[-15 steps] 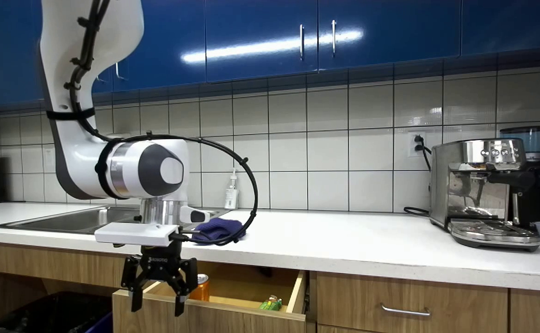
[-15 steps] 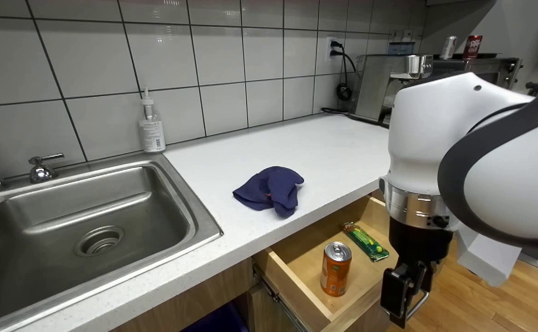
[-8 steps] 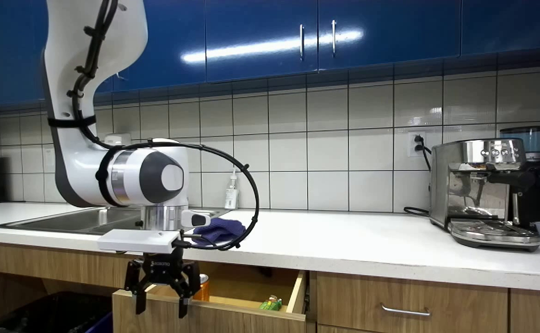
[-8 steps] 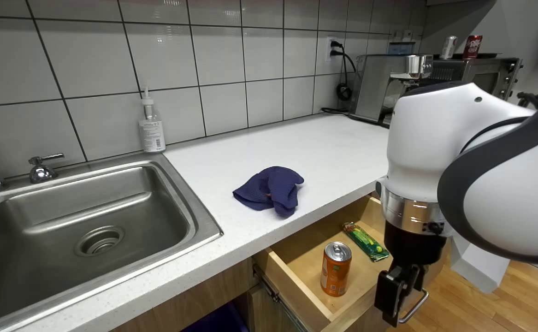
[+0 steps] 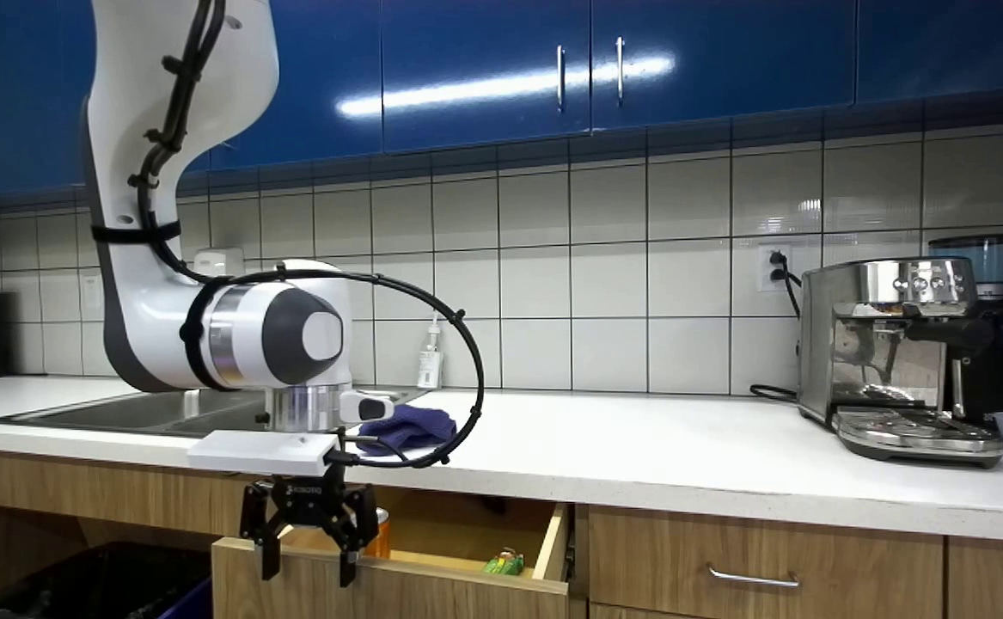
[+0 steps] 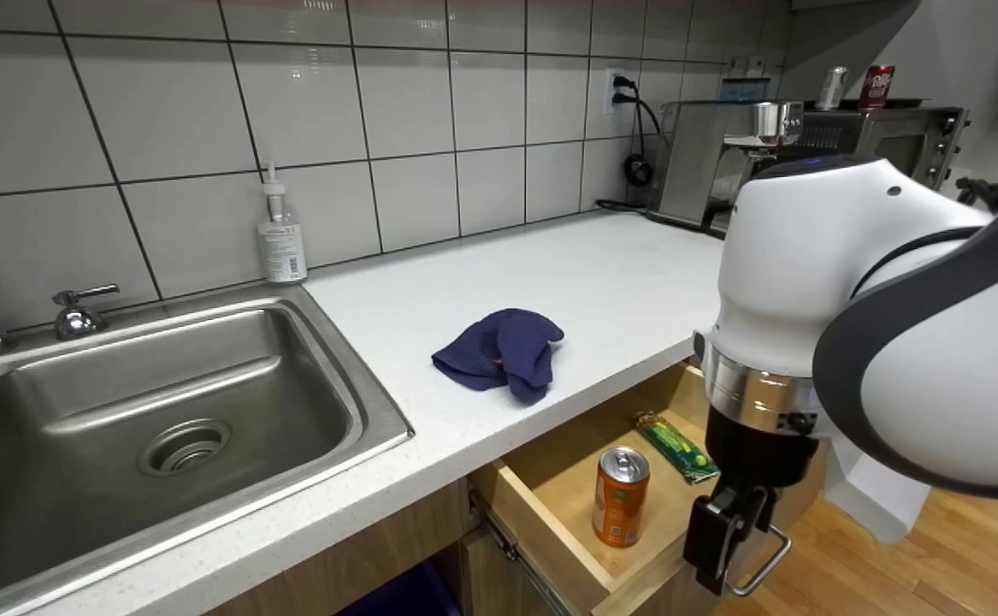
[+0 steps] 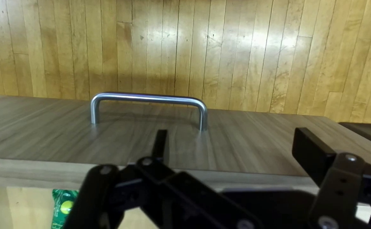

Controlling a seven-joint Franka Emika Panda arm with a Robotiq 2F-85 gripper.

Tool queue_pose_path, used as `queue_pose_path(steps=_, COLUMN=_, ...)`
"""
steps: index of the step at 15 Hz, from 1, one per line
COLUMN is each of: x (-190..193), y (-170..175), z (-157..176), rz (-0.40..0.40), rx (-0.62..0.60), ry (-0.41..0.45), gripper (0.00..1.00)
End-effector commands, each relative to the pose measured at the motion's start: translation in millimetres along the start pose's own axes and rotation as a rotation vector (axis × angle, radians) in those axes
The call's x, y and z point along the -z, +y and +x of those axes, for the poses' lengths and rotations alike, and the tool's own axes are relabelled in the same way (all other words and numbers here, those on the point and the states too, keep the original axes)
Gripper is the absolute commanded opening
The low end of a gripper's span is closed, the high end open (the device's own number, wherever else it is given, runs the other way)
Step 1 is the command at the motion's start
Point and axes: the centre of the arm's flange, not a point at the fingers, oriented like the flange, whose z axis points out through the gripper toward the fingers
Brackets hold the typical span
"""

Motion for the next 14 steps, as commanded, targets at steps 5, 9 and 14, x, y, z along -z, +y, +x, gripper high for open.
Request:
queue_pose_path(steps=5, x=6, y=7, z=16, rz=-0.021, rx=-0.027, ry=0.070, gripper=1.00)
queue_pose_path(steps=9, x=6, y=9, z=24, rz=-0.019, rx=-0.033, ry=0.089, gripper=1.00)
queue_pose_path(steps=14, x=10, y=13, z=35, rz=-0.026, rx=-0.028, ry=0.110, gripper=1.00)
